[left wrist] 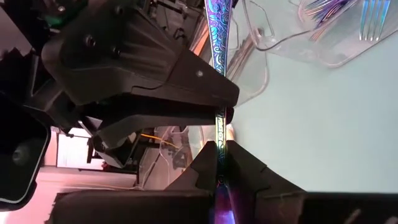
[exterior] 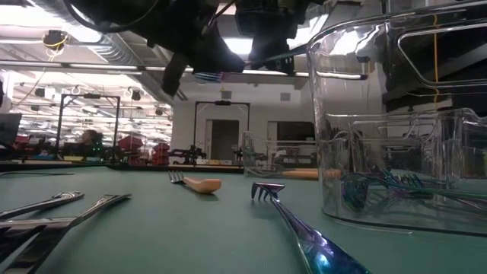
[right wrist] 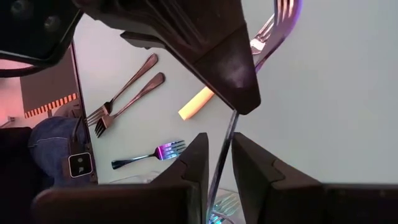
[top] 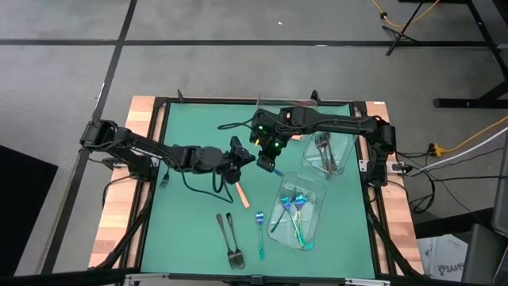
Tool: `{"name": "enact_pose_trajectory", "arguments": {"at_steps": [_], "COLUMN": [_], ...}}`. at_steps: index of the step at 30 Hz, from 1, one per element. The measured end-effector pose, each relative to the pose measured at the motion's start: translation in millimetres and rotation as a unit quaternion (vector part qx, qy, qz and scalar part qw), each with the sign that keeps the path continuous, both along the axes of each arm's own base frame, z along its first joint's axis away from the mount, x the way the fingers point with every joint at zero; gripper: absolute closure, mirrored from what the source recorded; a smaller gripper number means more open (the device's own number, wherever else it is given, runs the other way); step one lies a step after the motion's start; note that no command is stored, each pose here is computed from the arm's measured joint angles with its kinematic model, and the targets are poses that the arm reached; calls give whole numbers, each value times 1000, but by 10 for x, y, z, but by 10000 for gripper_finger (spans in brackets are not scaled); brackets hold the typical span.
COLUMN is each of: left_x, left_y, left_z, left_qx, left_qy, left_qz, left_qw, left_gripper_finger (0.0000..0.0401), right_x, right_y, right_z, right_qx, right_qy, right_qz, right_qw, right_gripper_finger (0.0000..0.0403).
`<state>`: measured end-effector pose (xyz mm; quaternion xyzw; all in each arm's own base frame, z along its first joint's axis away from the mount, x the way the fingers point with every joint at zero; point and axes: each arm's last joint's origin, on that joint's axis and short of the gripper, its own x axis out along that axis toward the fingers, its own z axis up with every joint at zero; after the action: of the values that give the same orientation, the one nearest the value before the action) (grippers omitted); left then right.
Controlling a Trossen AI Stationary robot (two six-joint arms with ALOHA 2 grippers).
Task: Sort silverware by color (type)
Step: Put the blue fork into the bottom transparent bin
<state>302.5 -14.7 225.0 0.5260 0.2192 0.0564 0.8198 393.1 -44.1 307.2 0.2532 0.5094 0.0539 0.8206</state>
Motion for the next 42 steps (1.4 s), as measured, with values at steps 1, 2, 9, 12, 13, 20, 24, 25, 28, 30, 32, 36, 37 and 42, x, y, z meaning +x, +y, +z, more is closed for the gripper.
{"name": "enact_pose_trajectory", "arguments": {"at_steps": [1, 2, 9, 12, 13, 20, 24, 25, 28, 30, 32, 36, 37, 42], "left_x": [1, 1, 1, 1, 1, 2, 2, 2, 0, -2, -2, 5, 6, 0], "left_y": [9, 15, 32, 32, 33, 30, 23, 18, -16, -45, -75, -146, -163, -240], "left_z": [0, 0, -1, -1, -2, -1, -1, -1, -1, -1, 4, 45, 54, 65], "left_qx": [0, -1, -1, 0, 0, -3, -3, -3, -3, -3, -4, -18, -23, -59], "left_qy": [0, 0, 0, 0, 1, 0, 0, 0, 0, 0, -3, -29, -35, -52], "left_qz": [1, 2, 5, 5, 5, 1, 0, -1, -7, -12, -17, -25, -27, -29], "left_qw": [1000, 1000, 1000, 1000, 1000, 1000, 1000, 1000, 1000, 1000, 1000, 999, 999, 996], "left_gripper_finger": [389, 389, 389, 389, 389, 361, 340, 336, 327, 323, 321, 323, 324, 327], "right_x": [0, -1, -2, -1, -1, 0, 2, 1, 0, -3, -9, -43, -59, -208], "right_y": [0, 0, -6, -5, -7, -8, -13, -16, -27, -34, -42, -47, -49, -61], "right_z": [0, 0, -2, -3, -3, -4, -8, -9, -12, -15, -20, -39, -39, 78], "right_qx": [0, -1, -2, -5, -5, -8, -20, -23, -35, -45, -52, -67, -69, -78], "right_qy": [0, 0, 1, 1, 1, 1, 2, 3, 5, 8, 13, 35, 42, 56], "right_qz": [0, 0, -1, -2, -2, -2, -7, -9, -16, -21, -26, -33, -34, -30], "right_qw": [1000, 1000, 1000, 1000, 1000, 1000, 1000, 1000, 999, 999, 998, 997, 996, 995], "right_gripper_finger": [350, 356, 396, 394, 398, 402, 402, 402, 402, 403, 403, 403, 403, 403]}}
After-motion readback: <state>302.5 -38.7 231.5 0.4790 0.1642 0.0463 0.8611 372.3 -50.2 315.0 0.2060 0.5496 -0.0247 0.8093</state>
